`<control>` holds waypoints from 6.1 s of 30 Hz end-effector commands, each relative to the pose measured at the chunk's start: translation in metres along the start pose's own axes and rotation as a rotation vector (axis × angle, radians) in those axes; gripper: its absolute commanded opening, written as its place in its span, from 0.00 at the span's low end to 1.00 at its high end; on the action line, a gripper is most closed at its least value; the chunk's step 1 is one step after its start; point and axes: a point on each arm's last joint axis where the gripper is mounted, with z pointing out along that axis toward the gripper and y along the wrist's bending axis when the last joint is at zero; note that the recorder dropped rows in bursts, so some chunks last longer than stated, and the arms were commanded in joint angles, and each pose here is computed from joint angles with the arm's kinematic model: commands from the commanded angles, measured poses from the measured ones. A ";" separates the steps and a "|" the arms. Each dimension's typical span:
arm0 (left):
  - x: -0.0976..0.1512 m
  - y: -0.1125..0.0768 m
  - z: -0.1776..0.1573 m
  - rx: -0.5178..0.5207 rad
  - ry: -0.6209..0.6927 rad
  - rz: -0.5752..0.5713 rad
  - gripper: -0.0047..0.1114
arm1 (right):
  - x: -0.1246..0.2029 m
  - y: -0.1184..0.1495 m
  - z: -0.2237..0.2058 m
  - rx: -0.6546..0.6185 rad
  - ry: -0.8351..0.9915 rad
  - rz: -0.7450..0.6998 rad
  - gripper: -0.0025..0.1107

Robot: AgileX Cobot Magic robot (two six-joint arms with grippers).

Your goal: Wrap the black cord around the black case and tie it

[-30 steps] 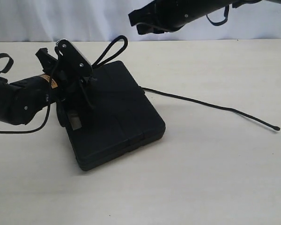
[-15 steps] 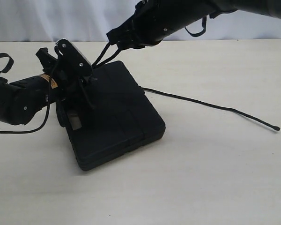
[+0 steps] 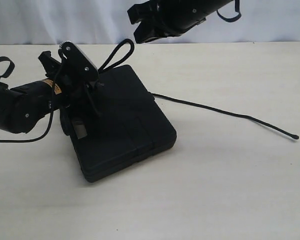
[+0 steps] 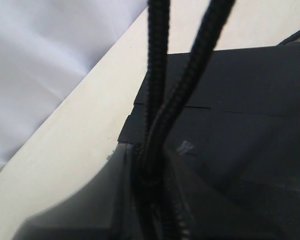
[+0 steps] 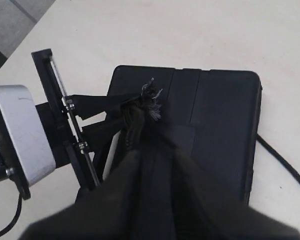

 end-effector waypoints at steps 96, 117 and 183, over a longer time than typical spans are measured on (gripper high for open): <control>0.000 -0.020 -0.003 0.202 -0.025 0.313 0.04 | 0.131 -0.223 0.053 0.593 0.895 -0.271 0.43; -0.008 -0.022 -0.003 0.207 -0.129 0.406 0.04 | 0.077 -0.146 0.023 0.131 0.401 0.117 0.06; -0.015 -0.005 0.000 -0.016 -0.185 0.395 0.04 | 0.056 -0.041 0.076 -0.344 0.248 0.417 0.42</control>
